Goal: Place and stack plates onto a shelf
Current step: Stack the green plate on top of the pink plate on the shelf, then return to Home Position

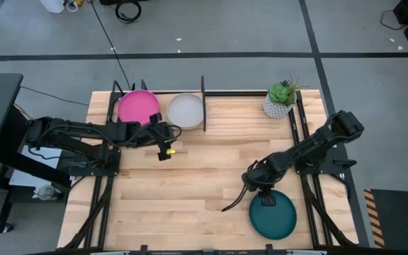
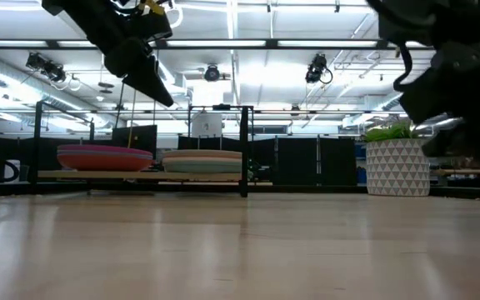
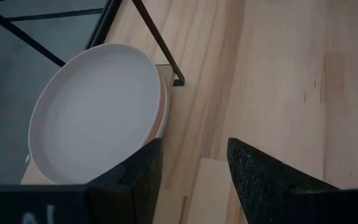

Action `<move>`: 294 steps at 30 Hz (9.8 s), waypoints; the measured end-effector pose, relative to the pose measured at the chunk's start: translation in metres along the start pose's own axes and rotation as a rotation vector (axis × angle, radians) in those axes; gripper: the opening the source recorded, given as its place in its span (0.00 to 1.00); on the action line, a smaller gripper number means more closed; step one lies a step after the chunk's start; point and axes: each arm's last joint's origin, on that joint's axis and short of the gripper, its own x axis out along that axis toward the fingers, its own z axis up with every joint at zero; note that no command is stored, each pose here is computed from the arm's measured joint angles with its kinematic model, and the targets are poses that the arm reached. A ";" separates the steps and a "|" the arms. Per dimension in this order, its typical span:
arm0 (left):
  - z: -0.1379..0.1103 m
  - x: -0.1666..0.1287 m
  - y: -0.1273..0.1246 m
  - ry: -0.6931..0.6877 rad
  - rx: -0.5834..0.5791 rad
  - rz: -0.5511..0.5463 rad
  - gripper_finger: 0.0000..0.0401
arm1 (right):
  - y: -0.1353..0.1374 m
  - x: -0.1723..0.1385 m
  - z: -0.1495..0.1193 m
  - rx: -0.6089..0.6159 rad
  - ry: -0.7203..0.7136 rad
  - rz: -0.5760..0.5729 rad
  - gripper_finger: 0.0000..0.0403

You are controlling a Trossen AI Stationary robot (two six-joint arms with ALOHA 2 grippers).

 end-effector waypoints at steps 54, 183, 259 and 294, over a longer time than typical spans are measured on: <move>0.025 0.066 -0.155 -0.629 1.092 0.115 0.45 | -0.114 -0.075 0.037 0.126 -0.334 0.487 0.04; 0.005 0.111 0.014 0.363 0.745 0.336 0.14 | -0.070 -0.219 -0.003 0.146 -0.824 -0.267 0.39; -0.028 -0.012 0.028 0.354 -0.079 0.344 0.40 | -0.059 -0.204 0.002 0.032 -0.885 -0.364 0.39; -0.121 -0.052 -0.023 -0.760 -0.180 -0.144 0.33 | -0.103 -0.073 -0.089 -0.025 -1.489 -0.281 0.22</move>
